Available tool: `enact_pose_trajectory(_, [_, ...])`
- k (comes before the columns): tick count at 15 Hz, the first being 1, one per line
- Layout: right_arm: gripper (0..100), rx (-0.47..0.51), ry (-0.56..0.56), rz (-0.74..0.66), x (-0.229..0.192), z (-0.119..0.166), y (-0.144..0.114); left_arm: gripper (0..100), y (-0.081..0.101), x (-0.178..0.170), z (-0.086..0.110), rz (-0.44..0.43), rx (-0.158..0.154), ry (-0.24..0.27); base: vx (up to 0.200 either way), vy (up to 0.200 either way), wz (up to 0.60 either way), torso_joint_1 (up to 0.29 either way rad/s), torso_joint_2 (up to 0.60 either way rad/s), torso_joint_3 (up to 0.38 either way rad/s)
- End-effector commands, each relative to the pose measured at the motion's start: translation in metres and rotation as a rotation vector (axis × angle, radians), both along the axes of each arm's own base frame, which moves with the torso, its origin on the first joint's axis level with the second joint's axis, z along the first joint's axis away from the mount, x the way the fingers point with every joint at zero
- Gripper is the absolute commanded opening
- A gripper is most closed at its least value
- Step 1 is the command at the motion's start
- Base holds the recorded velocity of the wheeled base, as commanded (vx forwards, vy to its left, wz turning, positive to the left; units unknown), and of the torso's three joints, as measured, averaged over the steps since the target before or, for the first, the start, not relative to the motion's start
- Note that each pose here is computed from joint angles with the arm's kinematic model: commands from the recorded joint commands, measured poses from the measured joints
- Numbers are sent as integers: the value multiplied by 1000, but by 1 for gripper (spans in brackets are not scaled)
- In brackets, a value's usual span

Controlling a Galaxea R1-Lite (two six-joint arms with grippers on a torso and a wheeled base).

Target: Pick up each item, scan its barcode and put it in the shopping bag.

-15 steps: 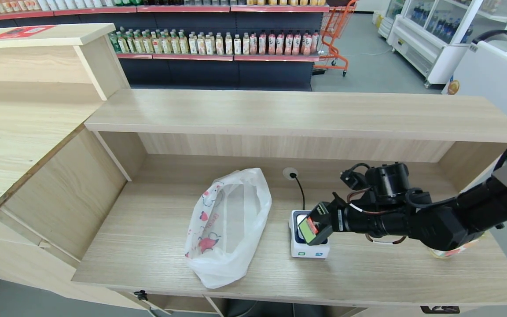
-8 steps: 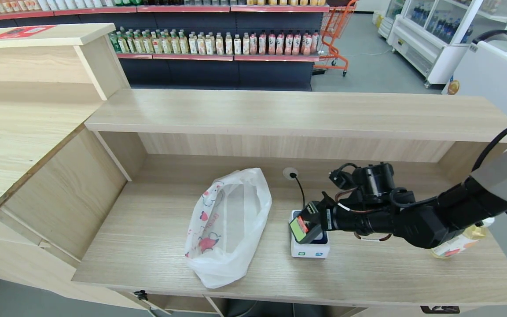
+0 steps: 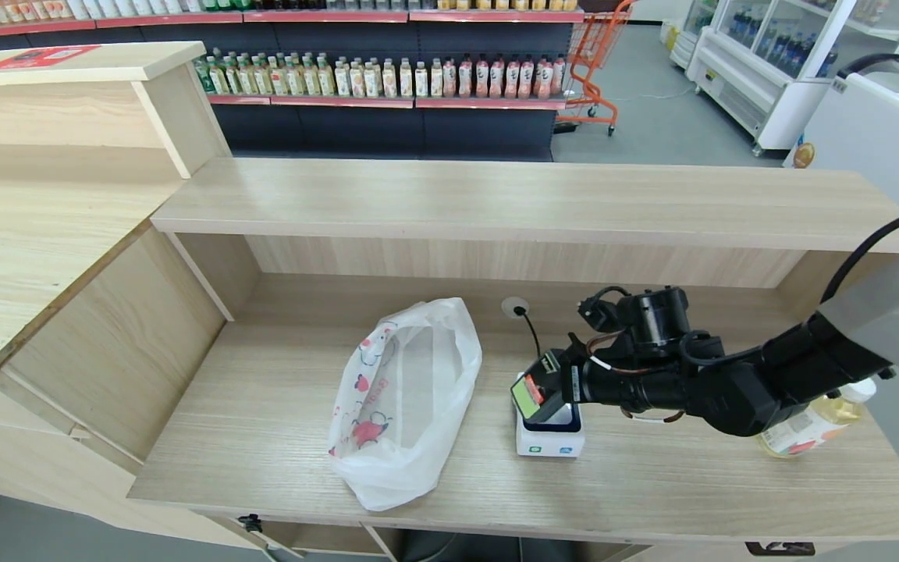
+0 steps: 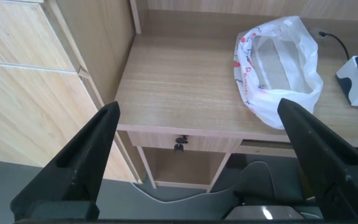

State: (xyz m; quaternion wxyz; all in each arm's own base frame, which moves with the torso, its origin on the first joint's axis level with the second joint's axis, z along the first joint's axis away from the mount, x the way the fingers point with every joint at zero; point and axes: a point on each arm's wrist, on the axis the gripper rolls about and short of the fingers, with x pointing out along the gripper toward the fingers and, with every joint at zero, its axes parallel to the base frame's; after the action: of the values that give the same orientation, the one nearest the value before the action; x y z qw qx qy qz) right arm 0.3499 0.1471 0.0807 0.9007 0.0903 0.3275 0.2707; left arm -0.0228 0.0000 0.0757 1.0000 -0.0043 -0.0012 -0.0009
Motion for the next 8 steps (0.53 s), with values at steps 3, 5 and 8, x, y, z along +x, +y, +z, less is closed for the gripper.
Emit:
enact_pose_trajectory(3, [0,73,-131,-19,-11,54,-4,100,0,0,0,0,-1,1,0,0,0,0,0,0])
enact_pose_trajectory(5, [0,17,-319,-79,-30,98,-26,100,0,0,0,0,-1,1,0,0,0,0,0,0])
enact_pose_trajectory(8, [0,-125,-383,-69,-68,97,-43,100,0,0,0,0,-1,1,0,0,0,0,0,0])
